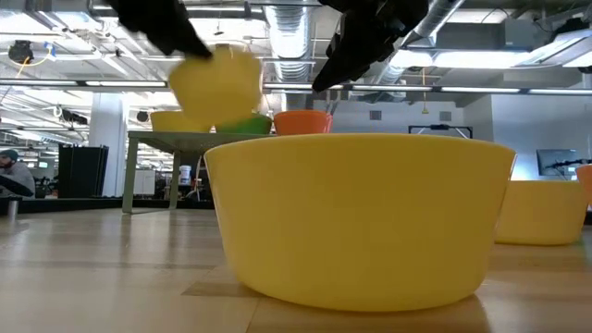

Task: Pick & Place Mini bowls
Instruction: Stack the yellow bowl on top of the other yellow bowl on the shelf

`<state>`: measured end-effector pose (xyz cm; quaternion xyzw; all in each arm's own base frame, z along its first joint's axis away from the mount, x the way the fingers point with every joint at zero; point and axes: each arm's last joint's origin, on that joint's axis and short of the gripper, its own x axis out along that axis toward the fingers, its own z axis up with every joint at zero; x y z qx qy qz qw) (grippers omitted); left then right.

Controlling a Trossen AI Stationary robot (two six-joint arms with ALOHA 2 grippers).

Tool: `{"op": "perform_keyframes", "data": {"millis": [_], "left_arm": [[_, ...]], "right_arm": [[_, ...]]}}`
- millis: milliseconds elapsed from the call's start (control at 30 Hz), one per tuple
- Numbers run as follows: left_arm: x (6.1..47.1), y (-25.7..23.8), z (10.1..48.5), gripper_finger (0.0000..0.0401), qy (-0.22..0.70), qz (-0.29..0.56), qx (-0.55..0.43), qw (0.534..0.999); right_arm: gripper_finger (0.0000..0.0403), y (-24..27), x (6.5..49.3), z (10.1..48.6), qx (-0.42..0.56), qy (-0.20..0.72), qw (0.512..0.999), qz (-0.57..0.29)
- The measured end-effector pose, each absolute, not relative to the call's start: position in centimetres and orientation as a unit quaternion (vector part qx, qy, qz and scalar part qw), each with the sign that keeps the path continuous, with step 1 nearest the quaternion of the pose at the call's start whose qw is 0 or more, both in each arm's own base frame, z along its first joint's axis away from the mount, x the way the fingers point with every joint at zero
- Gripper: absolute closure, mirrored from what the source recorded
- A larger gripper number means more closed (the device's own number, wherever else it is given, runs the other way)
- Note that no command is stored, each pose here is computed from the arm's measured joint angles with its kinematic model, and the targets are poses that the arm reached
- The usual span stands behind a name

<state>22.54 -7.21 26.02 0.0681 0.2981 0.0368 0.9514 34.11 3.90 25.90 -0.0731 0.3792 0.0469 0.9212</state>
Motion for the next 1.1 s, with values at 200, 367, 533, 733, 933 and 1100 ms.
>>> {"op": "perform_keyframes", "data": {"millis": [200,367,533,733,933,1100], "left_arm": [[18.2,-4.5,31.0,0.0394,0.215,0.103,0.141,0.961],[15.8,-1.1,32.2,0.0394,0.210,0.193,0.148,0.947],[15.0,2.0,32.0,0.0393,0.241,0.293,0.135,0.915],[15.7,5.2,30.6,0.0393,0.307,0.349,0.111,0.879],[16.5,7.6,29.3,0.0393,0.349,0.353,0.079,0.865],[16.6,8.4,28.9,0.0393,0.359,0.336,0.061,0.869]], "right_arm": [[0.0347,3.6,34.5,26.3,-0.070,0.353,0.932,0.041],[0.0347,3.6,34.5,26.3,-0.069,0.352,0.932,0.041],[0.0347,3.6,34.5,26.3,-0.069,0.351,0.933,0.041],[0.0347,3.6,34.5,26.3,-0.070,0.352,0.932,0.041],[0.0347,3.6,34.5,26.3,-0.070,0.353,0.932,0.041],[0.0347,3.6,34.5,26.3,-0.070,0.353,0.932,0.041]]}}
